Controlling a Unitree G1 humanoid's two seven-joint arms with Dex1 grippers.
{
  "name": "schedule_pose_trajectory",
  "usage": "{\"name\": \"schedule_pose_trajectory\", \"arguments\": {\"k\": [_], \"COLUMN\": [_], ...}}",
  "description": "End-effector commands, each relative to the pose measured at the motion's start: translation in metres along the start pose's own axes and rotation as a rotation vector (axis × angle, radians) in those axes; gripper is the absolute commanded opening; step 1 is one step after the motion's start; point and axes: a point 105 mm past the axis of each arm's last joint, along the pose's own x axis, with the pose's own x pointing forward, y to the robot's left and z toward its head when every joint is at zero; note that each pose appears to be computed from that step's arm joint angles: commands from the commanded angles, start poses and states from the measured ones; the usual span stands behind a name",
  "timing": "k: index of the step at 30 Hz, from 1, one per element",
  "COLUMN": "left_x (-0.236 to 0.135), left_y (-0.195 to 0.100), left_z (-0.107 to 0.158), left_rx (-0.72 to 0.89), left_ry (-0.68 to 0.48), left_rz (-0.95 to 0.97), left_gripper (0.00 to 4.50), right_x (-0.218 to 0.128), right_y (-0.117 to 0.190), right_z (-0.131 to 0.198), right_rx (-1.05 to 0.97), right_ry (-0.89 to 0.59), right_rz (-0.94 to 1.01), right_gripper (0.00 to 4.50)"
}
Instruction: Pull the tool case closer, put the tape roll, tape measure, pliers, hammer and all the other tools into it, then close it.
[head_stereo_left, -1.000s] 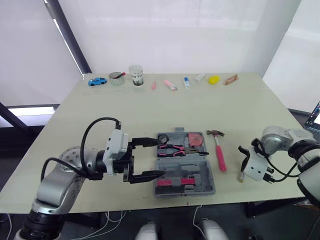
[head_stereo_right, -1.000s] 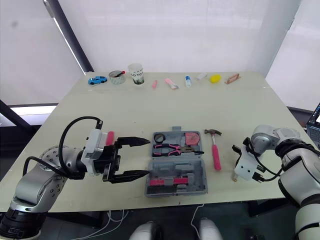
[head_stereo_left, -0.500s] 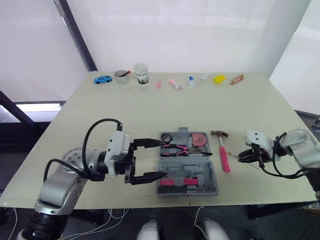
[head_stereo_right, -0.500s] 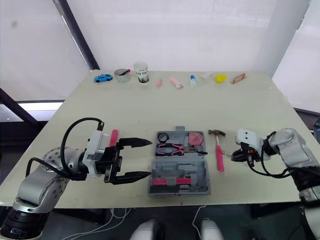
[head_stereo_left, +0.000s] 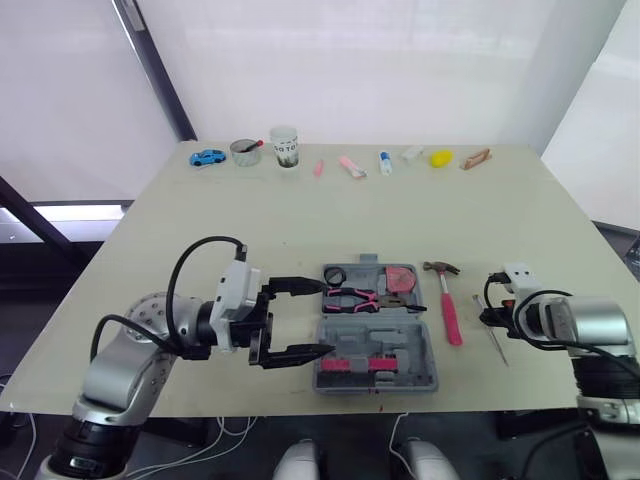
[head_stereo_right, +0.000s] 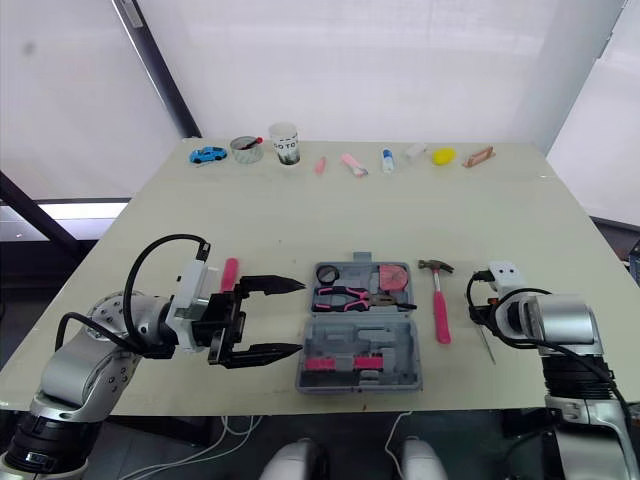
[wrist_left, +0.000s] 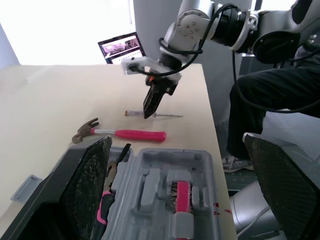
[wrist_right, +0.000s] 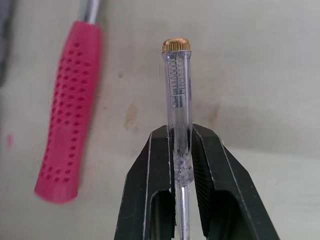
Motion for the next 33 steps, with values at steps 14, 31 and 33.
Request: {"name": "schedule_pose_trajectory", "arguments": {"k": [14, 31, 33], "left_x": [0.003, 0.002, 0.001], "left_y": [0.0, 0.005, 0.005], "left_z": [0.007, 0.012, 0.012], "left_rx": [0.031, 0.038, 0.038], "left_ry": [-0.012, -0.001, 0.002], "left_rz": [-0.034, -0.041, -0.042], "left_gripper": [4.5, 4.5, 4.5], "right_x": [-0.032, 0.003, 0.003], "right_y": [-0.01, -0.014, -0.013], "right_z": [0.012, -0.036, -0.038], "right_rx": [-0.165, -0.186, -0.184], "right_ry": [-0.419, -0.522, -0.524], "right_rz": [-0.002, 0.021, 0.027], "right_gripper": [4.45, 3.13, 2.32]}}
